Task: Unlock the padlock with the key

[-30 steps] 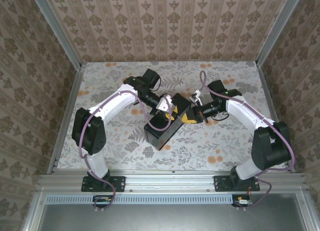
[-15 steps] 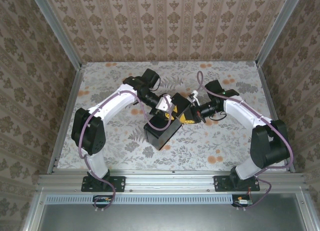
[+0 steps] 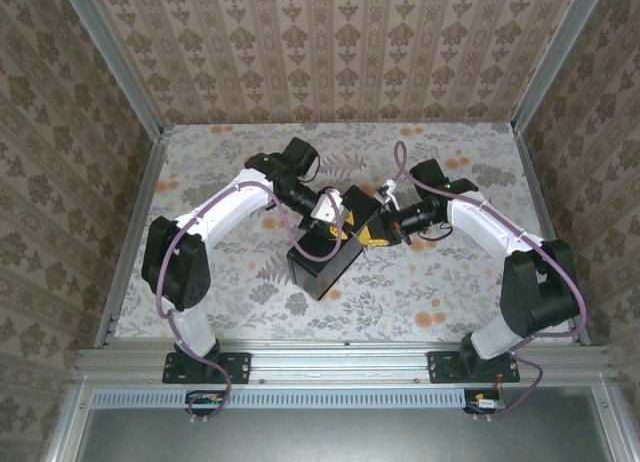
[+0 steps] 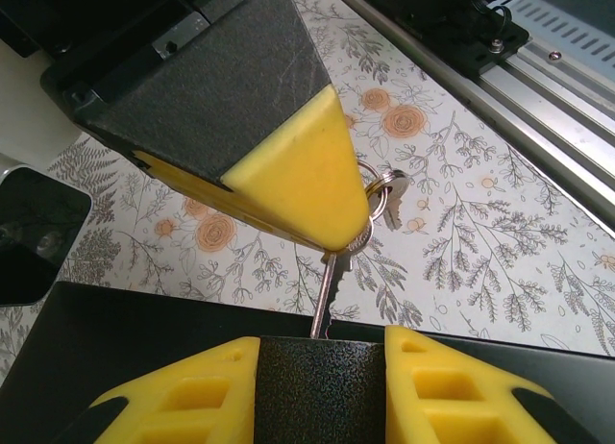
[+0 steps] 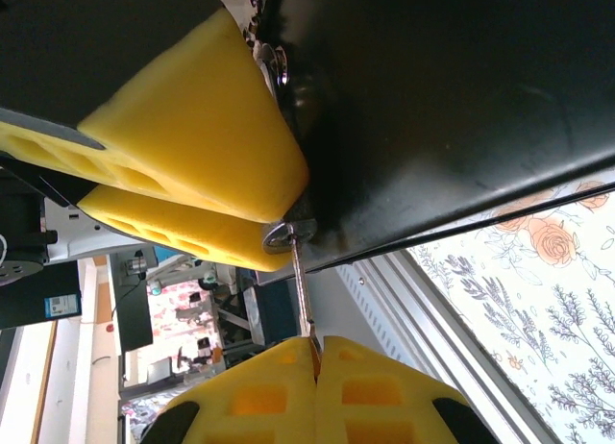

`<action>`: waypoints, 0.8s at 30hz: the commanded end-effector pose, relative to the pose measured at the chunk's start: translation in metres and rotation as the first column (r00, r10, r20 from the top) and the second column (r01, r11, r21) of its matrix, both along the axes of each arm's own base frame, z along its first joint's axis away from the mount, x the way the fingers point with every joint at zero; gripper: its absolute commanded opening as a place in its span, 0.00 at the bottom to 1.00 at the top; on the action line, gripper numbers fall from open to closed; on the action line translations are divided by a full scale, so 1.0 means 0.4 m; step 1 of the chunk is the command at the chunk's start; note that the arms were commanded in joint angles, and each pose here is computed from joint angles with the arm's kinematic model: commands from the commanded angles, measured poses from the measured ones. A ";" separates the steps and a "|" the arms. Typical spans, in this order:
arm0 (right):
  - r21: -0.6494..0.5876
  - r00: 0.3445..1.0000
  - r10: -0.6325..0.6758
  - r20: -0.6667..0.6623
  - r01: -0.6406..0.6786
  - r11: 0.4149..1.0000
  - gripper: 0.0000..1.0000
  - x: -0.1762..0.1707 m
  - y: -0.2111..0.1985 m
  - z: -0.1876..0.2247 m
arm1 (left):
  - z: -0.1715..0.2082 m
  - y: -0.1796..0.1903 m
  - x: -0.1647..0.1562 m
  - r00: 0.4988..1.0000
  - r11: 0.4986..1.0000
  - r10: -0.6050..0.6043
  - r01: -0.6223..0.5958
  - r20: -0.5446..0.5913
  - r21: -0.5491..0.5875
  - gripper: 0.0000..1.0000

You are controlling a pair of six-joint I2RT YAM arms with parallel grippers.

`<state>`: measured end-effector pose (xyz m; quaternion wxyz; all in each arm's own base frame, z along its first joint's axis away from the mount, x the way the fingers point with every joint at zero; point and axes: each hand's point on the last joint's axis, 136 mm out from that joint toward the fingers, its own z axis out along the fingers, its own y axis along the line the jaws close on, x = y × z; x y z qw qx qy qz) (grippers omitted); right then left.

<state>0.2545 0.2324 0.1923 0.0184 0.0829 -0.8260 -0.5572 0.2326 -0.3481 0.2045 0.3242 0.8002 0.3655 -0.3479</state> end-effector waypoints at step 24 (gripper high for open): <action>0.023 0.998 0.001 0.055 -0.002 1.000 0.00 0.025 0.018 0.049 | 0.033 0.000 -0.036 1.000 0.999 -0.023 0.023 0.000 -0.029 0.19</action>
